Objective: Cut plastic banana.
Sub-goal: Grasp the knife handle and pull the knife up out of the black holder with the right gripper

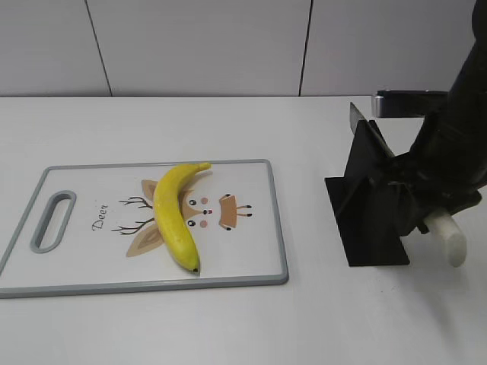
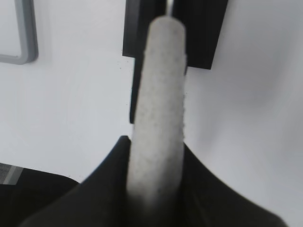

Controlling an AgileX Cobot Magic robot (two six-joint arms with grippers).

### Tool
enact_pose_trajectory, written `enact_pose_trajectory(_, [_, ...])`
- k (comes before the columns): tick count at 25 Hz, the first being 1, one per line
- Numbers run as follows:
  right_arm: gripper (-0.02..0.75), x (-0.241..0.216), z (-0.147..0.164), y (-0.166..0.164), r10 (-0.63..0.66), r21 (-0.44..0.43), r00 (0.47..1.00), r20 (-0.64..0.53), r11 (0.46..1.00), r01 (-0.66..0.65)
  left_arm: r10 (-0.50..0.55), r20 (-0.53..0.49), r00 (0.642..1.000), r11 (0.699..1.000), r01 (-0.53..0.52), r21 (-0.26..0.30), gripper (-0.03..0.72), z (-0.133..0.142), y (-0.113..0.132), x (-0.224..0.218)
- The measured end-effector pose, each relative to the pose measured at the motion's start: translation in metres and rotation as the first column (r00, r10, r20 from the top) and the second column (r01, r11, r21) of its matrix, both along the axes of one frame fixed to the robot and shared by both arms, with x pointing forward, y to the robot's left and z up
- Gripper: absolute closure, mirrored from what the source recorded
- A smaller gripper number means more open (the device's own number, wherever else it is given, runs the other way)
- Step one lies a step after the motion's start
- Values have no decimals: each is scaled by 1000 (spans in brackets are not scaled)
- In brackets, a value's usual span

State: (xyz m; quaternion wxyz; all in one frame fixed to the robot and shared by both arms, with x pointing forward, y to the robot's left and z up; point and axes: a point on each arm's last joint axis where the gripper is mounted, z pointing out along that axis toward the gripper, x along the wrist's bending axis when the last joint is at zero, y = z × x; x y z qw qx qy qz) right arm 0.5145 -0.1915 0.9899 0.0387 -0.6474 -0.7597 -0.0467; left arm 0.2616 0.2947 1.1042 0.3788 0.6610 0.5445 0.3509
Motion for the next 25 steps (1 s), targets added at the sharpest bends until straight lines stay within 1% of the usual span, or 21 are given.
enact_pose_trajectory(4, [543, -7, 21, -3, 9, 17, 997, 75, 1000, -10, 0, 0, 1000, 1000, 0, 1, 115, 0, 0, 0])
enact_pose_trajectory(9, [554, -16, 44, -5, 94, 34, 981, 168, 994, -101, 1, 2, 1000, 1000, -1, 1, 117, 0, 0, 0])
enact_pose_trajectory(13, [554, -22, 61, -7, 161, 33, 960, 228, 984, -173, -7, 40, 999, 1000, 6, 18, 117, 3, 0, 2])
enact_pose_trajectory(15, [554, -22, 71, -6, 206, 33, 944, 259, 975, -222, -8, 50, 999, 1000, 7, 19, 117, 5, 0, 4])
enact_pose_trajectory(17, [555, -20, 78, -4, 247, 36, 928, 279, 963, -267, -10, 33, 999, 1000, 9, 25, 117, 6, 0, 10])
enact_pose_trajectory(20, [554, -18, 86, 0, 295, 52, 902, 315, 944, -327, -27, -18, 999, 998, 28, 55, 117, 4, -2, 25])
enact_pose_trajectory(23, [554, -16, 91, 5, 367, 60, 854, 369, 908, -416, -49, -71, 996, 995, 56, 89, 117, 3, -3, 42])
enact_pose_trajectory(25, [554, -14, 91, 7, 426, 46, 813, 397, 875, -481, -87, -90, 992, 989, 97, 109, 117, 9, -6, 52])
